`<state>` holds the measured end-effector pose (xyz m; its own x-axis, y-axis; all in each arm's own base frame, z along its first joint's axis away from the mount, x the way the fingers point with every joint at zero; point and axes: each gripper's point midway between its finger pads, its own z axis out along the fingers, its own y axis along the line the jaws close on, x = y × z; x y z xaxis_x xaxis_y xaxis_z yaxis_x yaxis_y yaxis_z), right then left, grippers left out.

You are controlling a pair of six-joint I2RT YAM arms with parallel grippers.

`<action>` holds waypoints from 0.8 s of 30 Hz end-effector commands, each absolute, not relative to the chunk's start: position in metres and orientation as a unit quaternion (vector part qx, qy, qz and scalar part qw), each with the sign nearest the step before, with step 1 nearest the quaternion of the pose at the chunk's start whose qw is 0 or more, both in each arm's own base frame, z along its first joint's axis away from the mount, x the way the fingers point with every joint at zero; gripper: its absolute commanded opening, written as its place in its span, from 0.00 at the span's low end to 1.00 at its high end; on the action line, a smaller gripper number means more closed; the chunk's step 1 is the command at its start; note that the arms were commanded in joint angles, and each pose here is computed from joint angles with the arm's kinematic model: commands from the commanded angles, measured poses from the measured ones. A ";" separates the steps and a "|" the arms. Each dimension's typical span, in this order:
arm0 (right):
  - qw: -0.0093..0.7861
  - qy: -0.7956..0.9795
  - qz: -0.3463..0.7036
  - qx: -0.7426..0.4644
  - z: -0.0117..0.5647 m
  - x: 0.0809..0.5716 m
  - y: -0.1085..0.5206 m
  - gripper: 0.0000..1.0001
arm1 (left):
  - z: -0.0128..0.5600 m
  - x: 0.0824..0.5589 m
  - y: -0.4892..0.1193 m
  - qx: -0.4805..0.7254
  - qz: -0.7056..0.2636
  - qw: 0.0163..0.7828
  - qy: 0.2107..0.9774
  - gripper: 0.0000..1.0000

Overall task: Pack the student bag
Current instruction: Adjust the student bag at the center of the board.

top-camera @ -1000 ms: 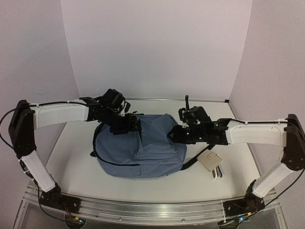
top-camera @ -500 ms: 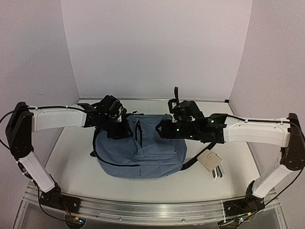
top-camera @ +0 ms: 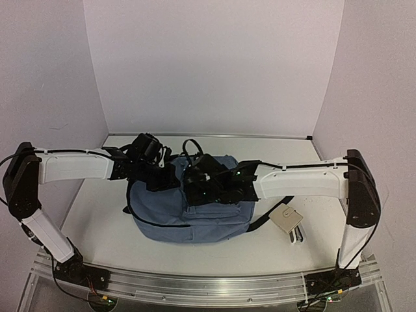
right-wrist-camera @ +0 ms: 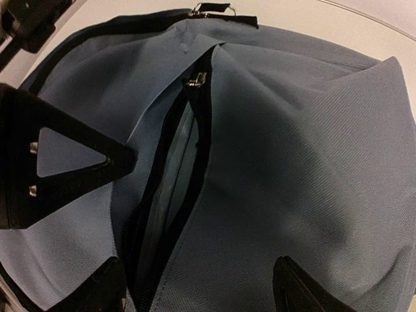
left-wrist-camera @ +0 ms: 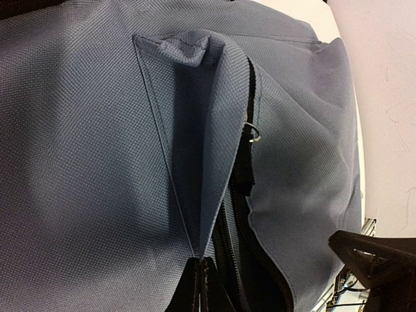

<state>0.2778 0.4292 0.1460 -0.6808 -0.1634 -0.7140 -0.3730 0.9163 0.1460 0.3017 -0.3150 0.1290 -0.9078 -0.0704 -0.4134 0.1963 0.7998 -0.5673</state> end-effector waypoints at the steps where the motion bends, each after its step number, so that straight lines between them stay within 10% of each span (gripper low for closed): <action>1: 0.383 0.907 0.092 -0.150 0.147 0.283 0.430 0.77 | 0.142 0.299 -0.314 0.035 -0.330 0.225 0.916 0.00; 24: 0.429 0.899 -0.030 -0.085 0.153 0.298 0.390 0.61 | 0.155 0.298 -0.317 0.039 -0.346 0.234 0.908 0.00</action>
<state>0.2840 0.4080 0.1312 -0.6725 -0.2283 -0.7040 -0.2457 0.9662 -0.0786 0.2997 -0.3146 0.1316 -0.9024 -0.0769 -0.4241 0.2062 0.7869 -0.5816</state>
